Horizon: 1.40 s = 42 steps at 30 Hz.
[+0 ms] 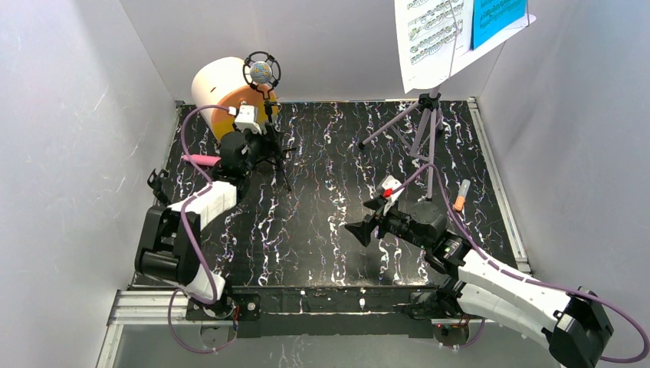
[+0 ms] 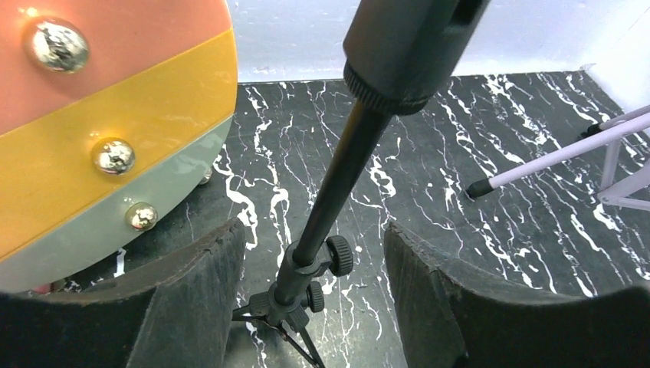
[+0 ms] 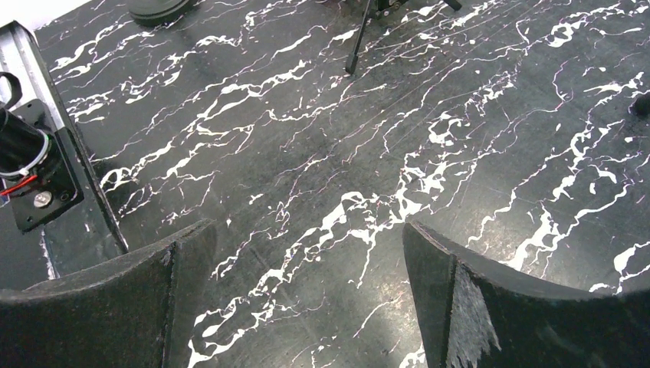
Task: Pack up the instrument practice props
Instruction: Pick up the microphone stand with the microphone from the center of the board, then place the microphone stand with the microphone at the center of the board.
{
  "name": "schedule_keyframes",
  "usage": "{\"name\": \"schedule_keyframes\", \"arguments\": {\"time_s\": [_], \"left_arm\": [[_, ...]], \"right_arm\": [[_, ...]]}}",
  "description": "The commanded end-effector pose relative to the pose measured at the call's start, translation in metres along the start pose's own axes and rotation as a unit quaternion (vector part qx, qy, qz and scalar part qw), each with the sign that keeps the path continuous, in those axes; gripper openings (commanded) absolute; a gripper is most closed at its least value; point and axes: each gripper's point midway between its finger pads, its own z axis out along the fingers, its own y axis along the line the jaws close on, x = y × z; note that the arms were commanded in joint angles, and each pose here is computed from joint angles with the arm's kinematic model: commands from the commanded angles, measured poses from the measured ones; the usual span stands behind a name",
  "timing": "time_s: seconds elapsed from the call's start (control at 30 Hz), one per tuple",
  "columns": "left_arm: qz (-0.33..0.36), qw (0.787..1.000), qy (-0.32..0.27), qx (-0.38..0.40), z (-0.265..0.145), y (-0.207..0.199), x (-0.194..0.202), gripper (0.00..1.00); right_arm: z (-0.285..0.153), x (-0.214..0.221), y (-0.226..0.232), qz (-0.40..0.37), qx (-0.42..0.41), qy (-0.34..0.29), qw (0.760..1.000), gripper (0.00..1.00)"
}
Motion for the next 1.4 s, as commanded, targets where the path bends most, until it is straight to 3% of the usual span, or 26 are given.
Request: {"name": "schedule_keyframes", "arguments": {"time_s": [0.0, 0.1, 0.17, 0.23, 0.37, 0.93, 1.17, 1.37], "left_arm": [[0.016, 0.998, -0.057, 0.005, 0.017, -0.006, -0.028, 0.60], [0.013, 0.998, -0.057, 0.027, 0.025, -0.014, -0.023, 0.47], [0.012, 0.997, -0.056, 0.049, 0.026, -0.025, -0.020, 0.30], [0.013, 0.996, -0.053, 0.066, 0.024, -0.036, -0.016, 0.18], [0.008, 0.993, -0.049, 0.105, 0.014, -0.062, -0.013, 0.07], [0.060, 0.969, -0.029, 0.236, -0.076, -0.154, 0.029, 0.01], [0.084, 0.963, -0.032, 0.253, -0.106, -0.173, 0.044, 0.01], [0.094, 0.958, -0.012, 0.271, -0.121, -0.181, 0.068, 0.06]], "right_arm": [[0.002, -0.024, 0.000, -0.010, 0.002, -0.024, 1.000, 0.99], [0.005, -0.022, -0.001, -0.007, 0.004, -0.018, 1.000, 0.99], [0.006, -0.020, -0.001, -0.004, 0.005, -0.014, 1.000, 0.99], [0.007, -0.019, -0.002, -0.001, 0.007, -0.012, 1.000, 0.99], [0.009, -0.017, -0.003, 0.008, 0.011, -0.010, 1.000, 0.99], [0.022, 0.002, 0.010, 0.065, -0.031, -0.035, 0.997, 0.99], [0.034, -0.002, 0.005, 0.012, -0.030, -0.034, 0.999, 0.97], [0.043, -0.008, 0.011, -0.092, -0.069, -0.041, 0.992, 0.95]]}}
